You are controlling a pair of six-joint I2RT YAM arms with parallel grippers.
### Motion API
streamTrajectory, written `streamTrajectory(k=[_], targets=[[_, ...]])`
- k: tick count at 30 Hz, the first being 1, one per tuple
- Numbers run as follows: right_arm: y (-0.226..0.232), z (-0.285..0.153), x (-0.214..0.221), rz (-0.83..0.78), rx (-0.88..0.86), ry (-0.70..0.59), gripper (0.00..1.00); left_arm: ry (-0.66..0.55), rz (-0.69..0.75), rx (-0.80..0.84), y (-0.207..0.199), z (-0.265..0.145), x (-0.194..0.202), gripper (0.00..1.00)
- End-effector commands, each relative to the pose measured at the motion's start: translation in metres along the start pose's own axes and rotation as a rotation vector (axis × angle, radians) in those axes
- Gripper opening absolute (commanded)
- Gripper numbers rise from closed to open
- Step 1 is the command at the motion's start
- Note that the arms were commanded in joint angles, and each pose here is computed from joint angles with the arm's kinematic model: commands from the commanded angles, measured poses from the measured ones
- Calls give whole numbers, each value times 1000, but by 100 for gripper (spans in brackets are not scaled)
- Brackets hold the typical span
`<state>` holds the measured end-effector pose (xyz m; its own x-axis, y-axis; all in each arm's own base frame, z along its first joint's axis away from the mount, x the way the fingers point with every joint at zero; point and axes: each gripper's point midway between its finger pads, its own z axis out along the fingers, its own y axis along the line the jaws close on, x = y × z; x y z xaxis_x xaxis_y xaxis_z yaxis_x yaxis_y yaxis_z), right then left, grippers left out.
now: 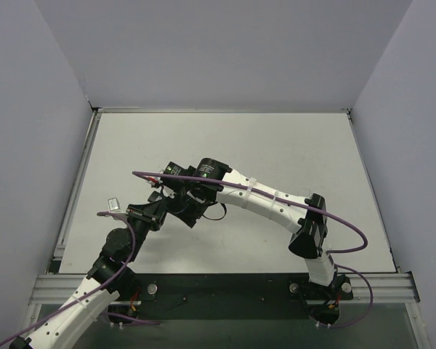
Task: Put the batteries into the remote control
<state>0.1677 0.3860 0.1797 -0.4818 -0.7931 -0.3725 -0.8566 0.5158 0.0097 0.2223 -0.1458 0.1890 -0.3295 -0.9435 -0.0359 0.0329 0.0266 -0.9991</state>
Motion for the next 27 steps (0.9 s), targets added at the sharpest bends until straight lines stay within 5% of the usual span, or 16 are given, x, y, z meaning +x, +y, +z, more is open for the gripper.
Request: streamTrajectory(k=[1,10,21,27], targets=[[-5,-3,6,7,23,35,45,-12,-34,14,9,0,-1,0],[-5,-6,4,4,24,24,47,-13,-39,11,11,0,-1,0],[-6,-46,-12,-77,19,-95,74,4,-35,0,14,0,2,0],[-7,-69,-6,-222,-10,-165,75,25,-36,5,11,-1,6,0]])
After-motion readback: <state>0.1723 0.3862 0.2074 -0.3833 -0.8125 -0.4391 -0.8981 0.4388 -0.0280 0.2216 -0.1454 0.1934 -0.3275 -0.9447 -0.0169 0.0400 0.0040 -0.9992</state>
